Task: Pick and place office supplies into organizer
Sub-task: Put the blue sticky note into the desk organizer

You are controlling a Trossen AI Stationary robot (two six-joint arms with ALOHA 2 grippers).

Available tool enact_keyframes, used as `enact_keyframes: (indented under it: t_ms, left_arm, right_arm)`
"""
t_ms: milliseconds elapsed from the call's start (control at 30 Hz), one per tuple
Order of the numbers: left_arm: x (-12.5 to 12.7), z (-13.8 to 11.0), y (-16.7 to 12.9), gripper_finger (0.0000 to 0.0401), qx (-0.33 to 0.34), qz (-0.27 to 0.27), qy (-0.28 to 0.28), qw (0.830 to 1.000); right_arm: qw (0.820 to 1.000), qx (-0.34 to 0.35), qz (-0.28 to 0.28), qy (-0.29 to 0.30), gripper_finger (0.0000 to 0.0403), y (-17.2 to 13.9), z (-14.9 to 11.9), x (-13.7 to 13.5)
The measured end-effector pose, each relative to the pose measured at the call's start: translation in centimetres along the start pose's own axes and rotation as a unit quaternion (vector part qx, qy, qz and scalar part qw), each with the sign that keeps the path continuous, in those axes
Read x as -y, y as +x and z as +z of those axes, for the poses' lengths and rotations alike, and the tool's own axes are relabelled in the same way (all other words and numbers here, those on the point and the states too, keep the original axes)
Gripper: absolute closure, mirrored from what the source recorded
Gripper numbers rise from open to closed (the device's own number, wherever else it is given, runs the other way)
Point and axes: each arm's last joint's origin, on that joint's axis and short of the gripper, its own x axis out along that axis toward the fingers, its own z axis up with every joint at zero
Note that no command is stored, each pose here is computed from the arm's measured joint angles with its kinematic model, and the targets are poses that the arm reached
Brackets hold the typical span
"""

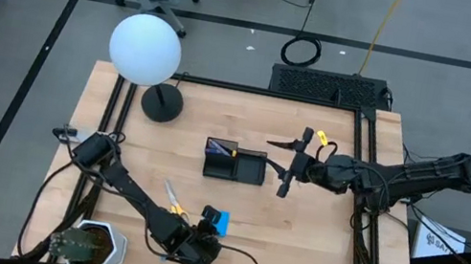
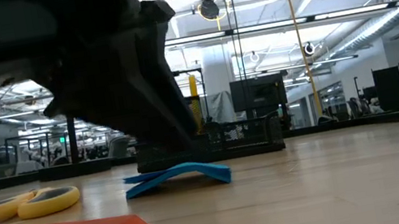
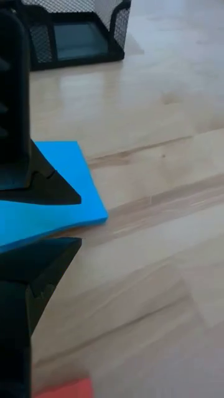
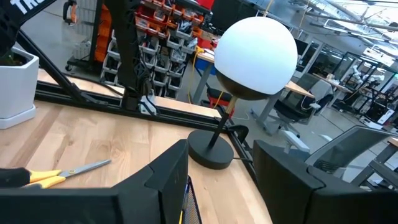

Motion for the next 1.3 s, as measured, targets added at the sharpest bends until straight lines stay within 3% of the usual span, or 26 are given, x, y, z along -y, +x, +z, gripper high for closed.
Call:
enact_keyframes:
  t_ms: [633,1300]
  left_arm:
    - [0.1,-0.5,2.0,0.0299,-0.018,-0.013,-0.008,1.000]
    - [0.5,-0.9,2.7,0.0299,-0.028,0.012,0.008,1.000]
  right_arm:
    - [1.000,-0.001,0.001,-0.001,0.0232,0.0,0.0,0.0]
    - [1.000,-0.002,0.001,-0.001,0.0232,0.0,0.0,0.0]
